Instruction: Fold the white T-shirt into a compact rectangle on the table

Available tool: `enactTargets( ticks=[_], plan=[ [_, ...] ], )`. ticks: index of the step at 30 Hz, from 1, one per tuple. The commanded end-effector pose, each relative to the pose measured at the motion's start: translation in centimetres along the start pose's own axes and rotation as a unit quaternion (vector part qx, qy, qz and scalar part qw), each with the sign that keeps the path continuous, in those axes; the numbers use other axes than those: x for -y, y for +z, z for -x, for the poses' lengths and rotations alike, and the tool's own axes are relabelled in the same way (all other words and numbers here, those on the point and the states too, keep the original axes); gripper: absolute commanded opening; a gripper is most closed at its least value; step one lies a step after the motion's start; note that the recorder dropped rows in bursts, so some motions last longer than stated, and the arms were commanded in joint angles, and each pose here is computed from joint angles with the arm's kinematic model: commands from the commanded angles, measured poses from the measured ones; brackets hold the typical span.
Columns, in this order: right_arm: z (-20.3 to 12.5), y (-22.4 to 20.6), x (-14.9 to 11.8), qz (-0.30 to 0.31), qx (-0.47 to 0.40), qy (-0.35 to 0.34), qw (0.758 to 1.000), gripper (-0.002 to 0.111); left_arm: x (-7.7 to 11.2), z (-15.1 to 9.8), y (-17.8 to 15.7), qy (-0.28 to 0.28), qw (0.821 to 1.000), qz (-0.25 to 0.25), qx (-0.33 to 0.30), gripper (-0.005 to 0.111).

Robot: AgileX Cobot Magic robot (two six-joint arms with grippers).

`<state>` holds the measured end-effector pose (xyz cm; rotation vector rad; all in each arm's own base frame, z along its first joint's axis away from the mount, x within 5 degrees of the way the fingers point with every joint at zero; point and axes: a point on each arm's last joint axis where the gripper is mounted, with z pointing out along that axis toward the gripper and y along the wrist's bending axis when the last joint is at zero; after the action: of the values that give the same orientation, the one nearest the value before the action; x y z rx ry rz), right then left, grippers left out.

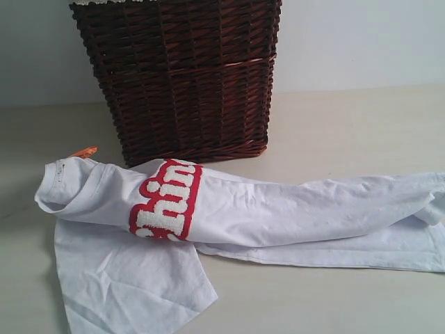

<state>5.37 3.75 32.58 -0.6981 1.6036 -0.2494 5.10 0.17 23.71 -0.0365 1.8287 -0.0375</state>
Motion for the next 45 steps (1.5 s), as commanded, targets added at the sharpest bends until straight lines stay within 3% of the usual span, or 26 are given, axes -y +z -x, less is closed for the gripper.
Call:
enactTargets(
  ticks=[1,6,10,12,14,16,17,21,23,26,33,45],
  plan=[
    [-0.7,0.0,0.0,-0.005,-0.034,0.03,0.999,0.0,-0.1,-1.6,0.4,0.006,1.0,-0.002,0.026,0.0],
    [-2.4,0.0,-0.6,0.014,-0.105,0.084,0.991,0.0,-0.2,-5.2,1.6,0.011,1.0,-0.003,0.001,0.0],
    [-6.2,2.0,-1.9,0.051,-0.132,0.106,0.984,0.0,-0.1,-4.9,1.6,0.012,1.0,-0.007,0.019,0.0],
    [-8.6,3.8,-2.0,0.041,-0.143,0.128,0.981,0.0,-0.1,-4.9,1.6,0.012,1.0,-0.007,0.019,0.0],
    [-9.9,5.4,-1.7,0.08,-0.174,0.122,0.974,0.0,-0.1,-4.9,1.6,0.012,1.0,-0.007,0.019,0.0],
    [-10.7,7.0,-1.3,0.144,-0.217,0.153,0.953,0.0,-0.1,-4.9,1.6,0.012,1.0,-0.007,0.019,0.0],
    [-11.1,8.5,-1.1,0.197,-0.242,0.191,0.931,0.0,-0.1,-4.9,1.6,0.012,1.0,-0.007,0.019,0.0],
    [-12.0,12.8,-2.1,0.381,-0.272,0.191,0.863,0.0,-0.1,-4.9,1.6,0.014,1.0,-0.006,0.019,0.0],
    [-12.8,14.9,-2.7,0.428,-0.284,0.185,0.838,0.0,-0.1,-4.9,1.6,0.014,1.0,-0.006,0.019,0.0],
    [-14.1,17.6,-3.5,0.448,-0.309,0.181,0.819,0.0,-0.1,-4.9,1.6,0.014,1.0,-0.006,0.019,0.0],
    [-16.5,22.6,-4.2,0.401,-0.346,0.132,0.838,0.0,-0.1,-4.9,1.6,0.014,1.0,-0.006,0.019,0.0],
    [-17.0,27.6,-2.7,0.336,-0.326,0.106,0.877,0.0,-0.1,-4.9,1.6,0.014,1.0,-0.006,0.019,0.0]
  ],
)
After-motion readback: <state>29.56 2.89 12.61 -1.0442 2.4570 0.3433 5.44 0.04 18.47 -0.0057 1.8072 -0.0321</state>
